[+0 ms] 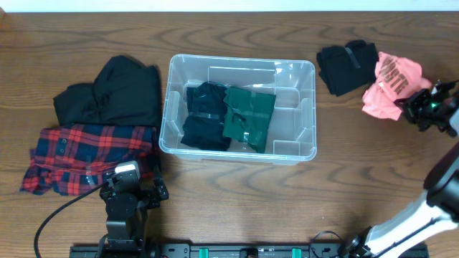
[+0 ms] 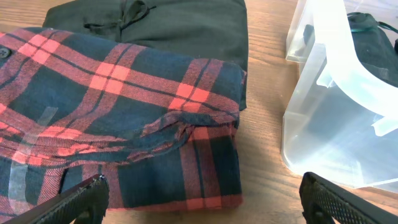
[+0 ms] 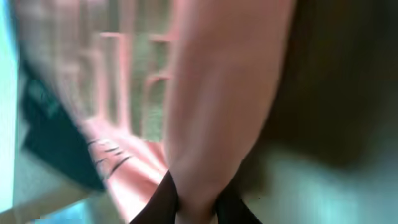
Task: Pack container
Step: 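Move right gripper to the pink shirt and grasp it, then carry the pink shirt into the bin's right side and release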
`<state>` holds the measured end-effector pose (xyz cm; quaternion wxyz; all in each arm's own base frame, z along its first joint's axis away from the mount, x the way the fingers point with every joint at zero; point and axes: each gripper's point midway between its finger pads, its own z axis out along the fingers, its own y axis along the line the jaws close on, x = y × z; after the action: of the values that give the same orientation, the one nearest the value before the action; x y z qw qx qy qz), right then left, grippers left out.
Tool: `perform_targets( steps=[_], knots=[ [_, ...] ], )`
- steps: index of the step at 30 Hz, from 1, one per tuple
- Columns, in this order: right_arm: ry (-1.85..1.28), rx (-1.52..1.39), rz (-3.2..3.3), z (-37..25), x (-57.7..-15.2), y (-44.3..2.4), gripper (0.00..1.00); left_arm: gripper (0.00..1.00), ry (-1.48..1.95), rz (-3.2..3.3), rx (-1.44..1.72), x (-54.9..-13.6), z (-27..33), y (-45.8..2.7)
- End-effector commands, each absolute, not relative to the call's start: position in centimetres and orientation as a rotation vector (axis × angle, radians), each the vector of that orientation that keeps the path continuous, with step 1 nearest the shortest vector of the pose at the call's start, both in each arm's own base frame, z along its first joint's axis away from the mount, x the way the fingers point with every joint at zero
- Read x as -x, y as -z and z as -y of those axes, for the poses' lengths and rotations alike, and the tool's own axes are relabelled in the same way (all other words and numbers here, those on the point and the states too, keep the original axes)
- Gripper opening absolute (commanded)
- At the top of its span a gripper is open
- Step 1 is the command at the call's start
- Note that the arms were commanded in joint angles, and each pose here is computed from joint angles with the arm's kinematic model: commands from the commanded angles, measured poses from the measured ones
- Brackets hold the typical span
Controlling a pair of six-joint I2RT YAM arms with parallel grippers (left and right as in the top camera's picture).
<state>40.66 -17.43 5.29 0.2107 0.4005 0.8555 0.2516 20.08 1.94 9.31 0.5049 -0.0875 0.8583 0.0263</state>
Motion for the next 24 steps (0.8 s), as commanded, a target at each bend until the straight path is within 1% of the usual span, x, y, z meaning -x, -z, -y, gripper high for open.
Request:
perform_targets(
  steps=[1, 4, 7, 8, 11, 13, 17, 21, 24],
  knots=[
    [-0.609, -0.801, -2.305, 14.9, -40.3, -16.0, 0.05, 0.98, -0.080, -2.076, 0.206, -20.1, -2.1, -8.9],
    [-0.569, -0.620, -2.267, 10.9, -37.9, -22.8, 0.05, 0.98, -0.080, -2.076, 0.206, -20.1, -2.1, -8.9],
    [-0.573, -0.479, -2.211, 6.7, -35.5, -27.8, 0.06, 0.98, -0.080, -2.076, 0.206, -20.1, -2.1, -8.9],
    [-0.608, -0.369, -2.163, 3.4, -33.9, -30.8, 0.07, 0.98, -0.080, -2.077, 0.206, -20.1, -2.1, -8.9],
    [-0.710, -0.254, -2.114, -1.3, -31.9, -33.8, 0.06, 0.98, -0.080, -2.076, 0.206, -20.1, -2.1, -8.9],
    [-0.780, -0.186, -2.111, -4.1, -30.7, -34.7, 0.05, 0.98, -0.080, -2.076, 0.206, -20.1, -2.1, -8.9],
    [-0.900, -0.098, -2.169, -8.7, -29.8, -34.2, 0.01, 0.98, -0.080, -2.076, 0.206, -20.1, -2.1, -8.9],
    [-0.996, -0.020, -2.221, -12.6, -30.6, -32.9, 0.02, 0.98, -0.080, -2.076, 0.206, -20.1, -2.1, -8.9],
    [-1.033, -0.038, -2.262, -15.1, -32.3, -31.5, 0.02, 0.98, -0.080, -2.076, 0.206, -20.1, -2.1, -8.9]
  ],
)
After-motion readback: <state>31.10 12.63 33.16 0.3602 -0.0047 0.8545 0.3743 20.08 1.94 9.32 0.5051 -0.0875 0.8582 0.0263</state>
